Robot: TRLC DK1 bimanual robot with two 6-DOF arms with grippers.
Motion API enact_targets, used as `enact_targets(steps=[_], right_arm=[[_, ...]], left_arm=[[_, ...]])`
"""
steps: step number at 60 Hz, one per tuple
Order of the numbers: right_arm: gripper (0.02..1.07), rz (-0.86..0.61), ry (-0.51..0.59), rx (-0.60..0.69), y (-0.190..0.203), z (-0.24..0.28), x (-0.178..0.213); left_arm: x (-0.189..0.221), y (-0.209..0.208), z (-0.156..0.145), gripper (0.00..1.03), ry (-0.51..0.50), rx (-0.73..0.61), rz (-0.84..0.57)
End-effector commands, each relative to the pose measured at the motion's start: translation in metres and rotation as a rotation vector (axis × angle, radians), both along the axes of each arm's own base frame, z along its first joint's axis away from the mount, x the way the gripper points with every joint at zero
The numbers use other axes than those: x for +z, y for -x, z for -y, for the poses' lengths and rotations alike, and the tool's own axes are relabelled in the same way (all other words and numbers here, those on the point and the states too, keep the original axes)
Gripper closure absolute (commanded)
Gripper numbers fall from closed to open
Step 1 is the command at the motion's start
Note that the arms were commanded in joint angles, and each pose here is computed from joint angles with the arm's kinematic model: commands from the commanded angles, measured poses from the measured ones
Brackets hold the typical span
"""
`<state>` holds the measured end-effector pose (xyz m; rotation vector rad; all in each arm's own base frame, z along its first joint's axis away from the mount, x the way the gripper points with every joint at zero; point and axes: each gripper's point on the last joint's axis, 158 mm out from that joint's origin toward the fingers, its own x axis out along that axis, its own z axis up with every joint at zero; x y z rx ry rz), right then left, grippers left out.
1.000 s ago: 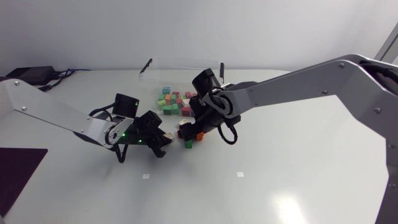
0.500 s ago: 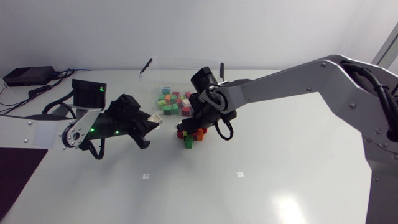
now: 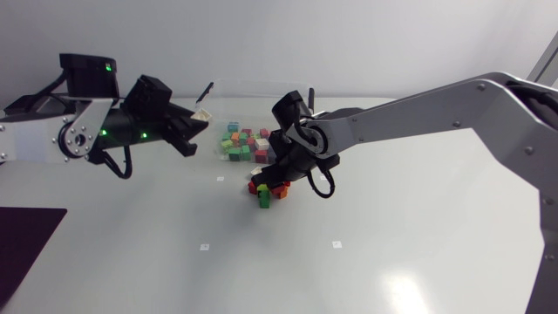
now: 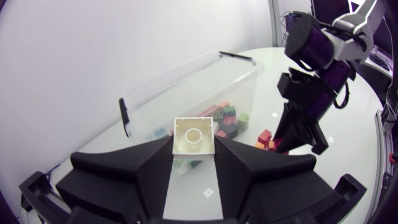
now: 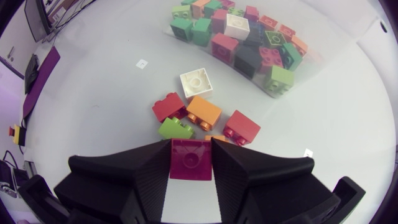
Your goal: Place the duplo bricks in the container
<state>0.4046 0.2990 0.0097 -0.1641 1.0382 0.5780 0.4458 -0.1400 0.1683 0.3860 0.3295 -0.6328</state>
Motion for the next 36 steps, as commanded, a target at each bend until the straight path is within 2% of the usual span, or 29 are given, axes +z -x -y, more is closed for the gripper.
enact_targets(steps=[1, 15, 36], right_arm=[[0.83, 0.031, -0.017, 0.000, 0.004, 0.005, 0.023], [0.83, 0.126, -0.048, 0.027, 0.004, 0.005, 0.070], [0.83, 0.219, -0.084, -0.001, -0.017, 0.014, 0.121]], left_arm=[[0.018, -0.018, -0.003, 0.82, 0.048, 0.027, 0.007], [0.030, -0.065, 0.001, 0.82, 0.097, 0.052, -0.001], [0.011, -0.105, 0.020, 0.81, 0.110, 0.043, -0.045]])
